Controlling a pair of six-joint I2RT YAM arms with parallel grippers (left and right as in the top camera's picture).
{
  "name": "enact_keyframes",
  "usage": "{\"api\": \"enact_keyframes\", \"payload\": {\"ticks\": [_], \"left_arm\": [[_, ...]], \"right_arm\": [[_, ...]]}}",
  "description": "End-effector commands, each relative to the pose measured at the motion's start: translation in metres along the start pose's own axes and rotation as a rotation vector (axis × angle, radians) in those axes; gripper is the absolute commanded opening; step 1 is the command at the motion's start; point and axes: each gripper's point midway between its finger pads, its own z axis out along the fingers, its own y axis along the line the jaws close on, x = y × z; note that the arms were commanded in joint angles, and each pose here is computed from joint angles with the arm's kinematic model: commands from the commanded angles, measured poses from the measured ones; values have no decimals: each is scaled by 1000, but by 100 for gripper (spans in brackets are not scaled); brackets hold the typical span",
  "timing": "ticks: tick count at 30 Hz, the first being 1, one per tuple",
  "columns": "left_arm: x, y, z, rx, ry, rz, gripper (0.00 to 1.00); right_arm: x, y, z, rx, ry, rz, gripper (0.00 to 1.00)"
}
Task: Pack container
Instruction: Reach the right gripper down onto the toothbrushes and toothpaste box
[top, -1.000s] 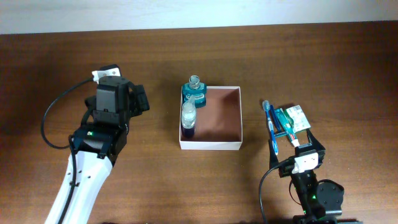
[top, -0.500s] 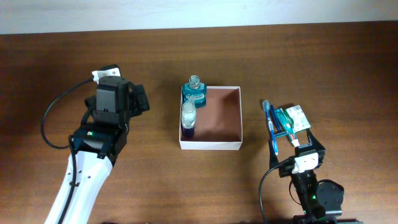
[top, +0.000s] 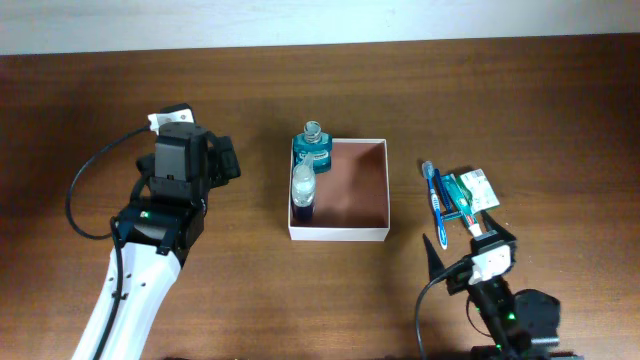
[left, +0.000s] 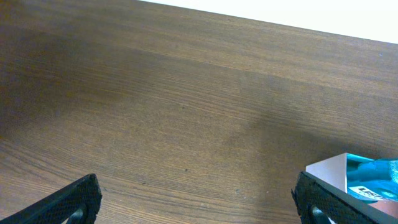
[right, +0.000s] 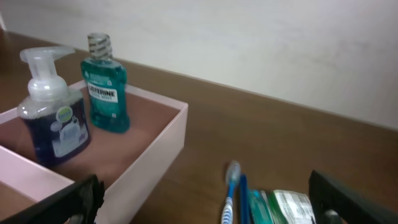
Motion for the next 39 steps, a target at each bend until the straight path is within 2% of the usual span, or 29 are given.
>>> {"api": "enact_keyframes", "payload": {"ticks": [1,8,16,21,29,39], "left_arm": [[-4,3,-3,-7,-12,-5,100],[-4,3,-3,-7,-12,-5,99],[-4,3,-3,-7,-12,-5,99],[-4,3,-3,-7,-13,-6,99],[-4,3,-3,-7,-12,-5,99],[-1,3,-3,-9,0,0,99]], "right_arm": [[-47,-21,-16,106,-25,13,98],[-88,-33,-22,114,152,56,98],[-95,-50,-18,126,569,130,98],[-97,-54,-2,99,693,158,98],[-71,-59,18,95,814,174,98],[12,-101,47,203,1132,202,98]]}}
